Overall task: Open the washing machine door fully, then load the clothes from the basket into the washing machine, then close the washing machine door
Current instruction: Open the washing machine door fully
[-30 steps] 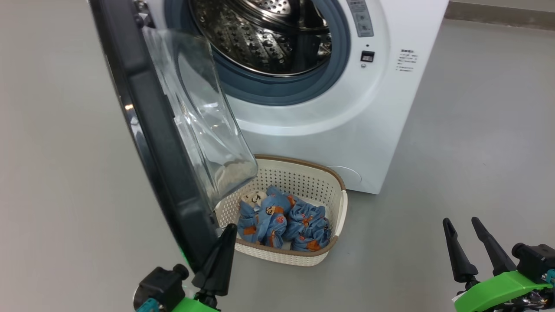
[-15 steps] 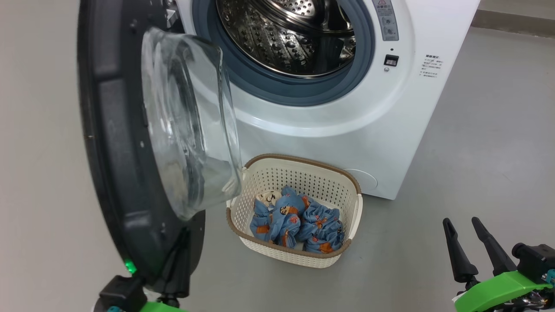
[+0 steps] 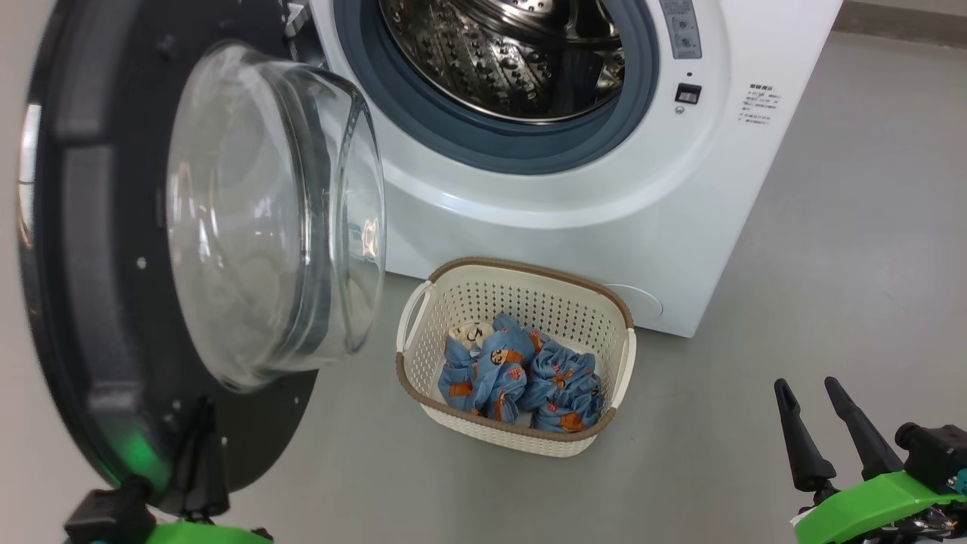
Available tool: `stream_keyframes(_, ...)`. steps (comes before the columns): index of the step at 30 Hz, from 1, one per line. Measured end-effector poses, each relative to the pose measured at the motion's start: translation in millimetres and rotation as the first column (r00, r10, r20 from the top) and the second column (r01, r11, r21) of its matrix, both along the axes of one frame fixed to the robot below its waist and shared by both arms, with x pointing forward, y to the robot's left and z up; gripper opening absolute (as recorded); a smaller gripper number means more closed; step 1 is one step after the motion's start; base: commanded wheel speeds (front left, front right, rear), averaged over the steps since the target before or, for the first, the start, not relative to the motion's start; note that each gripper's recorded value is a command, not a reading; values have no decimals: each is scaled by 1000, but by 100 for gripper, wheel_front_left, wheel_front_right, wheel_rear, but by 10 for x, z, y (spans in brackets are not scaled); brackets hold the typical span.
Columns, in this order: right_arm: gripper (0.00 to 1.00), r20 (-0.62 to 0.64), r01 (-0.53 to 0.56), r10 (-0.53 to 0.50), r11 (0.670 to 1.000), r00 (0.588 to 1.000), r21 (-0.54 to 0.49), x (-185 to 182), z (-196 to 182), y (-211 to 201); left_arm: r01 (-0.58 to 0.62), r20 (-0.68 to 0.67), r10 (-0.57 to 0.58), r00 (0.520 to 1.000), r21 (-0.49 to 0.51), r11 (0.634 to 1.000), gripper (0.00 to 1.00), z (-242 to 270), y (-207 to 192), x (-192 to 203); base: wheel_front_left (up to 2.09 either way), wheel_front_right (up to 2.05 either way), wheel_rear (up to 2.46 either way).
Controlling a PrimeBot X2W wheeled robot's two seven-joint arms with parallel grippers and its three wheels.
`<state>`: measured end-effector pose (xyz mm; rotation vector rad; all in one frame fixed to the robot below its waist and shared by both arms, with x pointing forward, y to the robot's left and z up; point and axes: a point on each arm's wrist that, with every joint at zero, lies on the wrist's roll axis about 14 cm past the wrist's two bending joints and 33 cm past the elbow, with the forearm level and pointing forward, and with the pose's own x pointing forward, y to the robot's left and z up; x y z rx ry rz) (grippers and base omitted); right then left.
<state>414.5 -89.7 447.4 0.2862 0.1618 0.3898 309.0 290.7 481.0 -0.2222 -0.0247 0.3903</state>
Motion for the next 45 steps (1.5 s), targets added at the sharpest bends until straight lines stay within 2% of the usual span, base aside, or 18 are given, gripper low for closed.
stream_keyframes(11, 100, -27, -13, 13, 1000, 1000, -4, 47, -115, 35, -115, -35, 117, 993, 53, 992, 0, -3, 450, -3, 0, 0, 0)
stream_keyframes(27, 100, -45, -25, 24, 1000, 999, -18, 120, -215, 25, -236, -104, 255, 961, 166, 958, 0, -15, 1033, -74, 0, 0, 0)
stream_keyframes(45, 100, -68, -9, 8, 1000, 998, -11, 229, -341, -24, -372, -122, 394, 911, 173, 912, 0, -36, 1460, -57, 0, 0, 0)
